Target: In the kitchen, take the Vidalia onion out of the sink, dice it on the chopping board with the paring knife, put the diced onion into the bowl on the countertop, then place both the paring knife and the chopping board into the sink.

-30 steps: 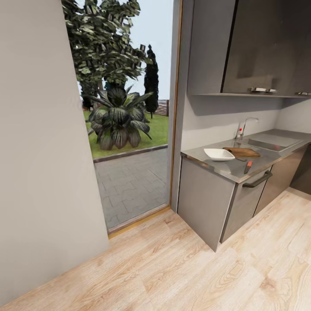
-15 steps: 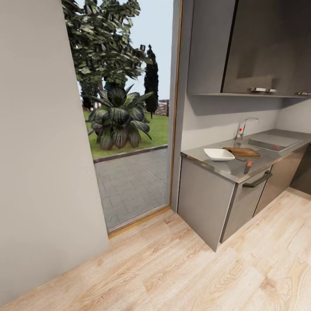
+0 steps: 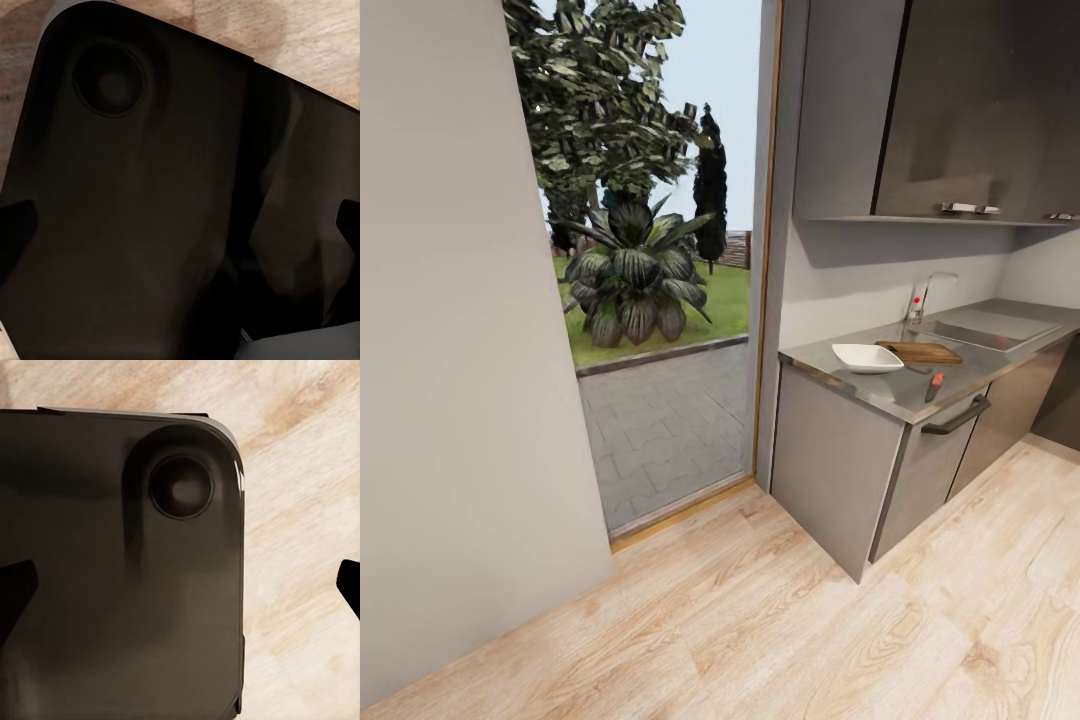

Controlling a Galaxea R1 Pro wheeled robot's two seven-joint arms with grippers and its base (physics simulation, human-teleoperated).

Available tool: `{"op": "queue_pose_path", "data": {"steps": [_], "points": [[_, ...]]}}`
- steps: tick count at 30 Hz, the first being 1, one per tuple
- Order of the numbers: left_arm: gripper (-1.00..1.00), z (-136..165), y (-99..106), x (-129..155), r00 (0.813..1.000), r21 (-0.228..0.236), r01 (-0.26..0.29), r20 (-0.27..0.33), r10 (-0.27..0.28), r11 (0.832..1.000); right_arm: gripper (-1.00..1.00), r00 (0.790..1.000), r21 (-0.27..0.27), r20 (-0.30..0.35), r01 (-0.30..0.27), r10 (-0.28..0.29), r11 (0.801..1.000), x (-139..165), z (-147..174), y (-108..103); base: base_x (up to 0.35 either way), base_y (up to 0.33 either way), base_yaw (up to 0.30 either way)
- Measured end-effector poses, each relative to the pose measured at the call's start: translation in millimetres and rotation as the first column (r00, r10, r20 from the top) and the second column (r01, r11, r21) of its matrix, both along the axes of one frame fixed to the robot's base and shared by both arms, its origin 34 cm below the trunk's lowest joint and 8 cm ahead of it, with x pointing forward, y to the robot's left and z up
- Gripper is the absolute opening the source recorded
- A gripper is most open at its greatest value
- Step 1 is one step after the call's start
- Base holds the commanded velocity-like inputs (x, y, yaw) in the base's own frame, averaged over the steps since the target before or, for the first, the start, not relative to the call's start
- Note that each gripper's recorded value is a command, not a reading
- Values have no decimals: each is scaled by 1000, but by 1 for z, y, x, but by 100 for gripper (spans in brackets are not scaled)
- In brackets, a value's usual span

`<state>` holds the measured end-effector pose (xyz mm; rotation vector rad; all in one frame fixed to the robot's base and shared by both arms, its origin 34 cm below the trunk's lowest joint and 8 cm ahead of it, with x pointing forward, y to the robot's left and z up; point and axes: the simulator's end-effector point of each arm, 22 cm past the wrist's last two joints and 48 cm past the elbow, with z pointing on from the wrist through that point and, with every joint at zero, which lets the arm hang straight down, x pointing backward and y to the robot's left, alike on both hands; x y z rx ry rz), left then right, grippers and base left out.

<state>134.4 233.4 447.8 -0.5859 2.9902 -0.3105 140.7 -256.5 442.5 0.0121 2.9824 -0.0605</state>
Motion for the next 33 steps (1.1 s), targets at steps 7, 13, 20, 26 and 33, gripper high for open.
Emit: {"op": "queue_pose_path", "data": {"steps": [7, 13, 20, 26, 33], "points": [[100, 0, 0, 0, 1000, 0, 0, 0, 0, 1000, 100, 1000, 0, 0, 1, -1, 1000, 0, 0, 0, 0, 0, 0], [100, 0, 0, 0, 1000, 0, 0, 0, 0, 1000, 100, 1000, 4, 0, -3, 3, 1000, 0, 0, 1, 0, 0, 0], [100, 0, 0, 0, 1000, 0, 0, 0, 0, 1000, 100, 1000, 27, 1, 3, -3, 1000, 0, 0, 16, 0, 0, 0], [100, 0, 0, 0, 1000, 0, 0, 0, 0, 1000, 100, 1000, 26, 25, 11, -12, 1000, 7, 1, 15, 0, 0, 0], [100, 0, -7, 0, 1000, -9, -10, -1, 10, 1000, 100, 995, 23, 96, 7, -9, 1000, 22, 4, 10, 0, 0, 0]]}}
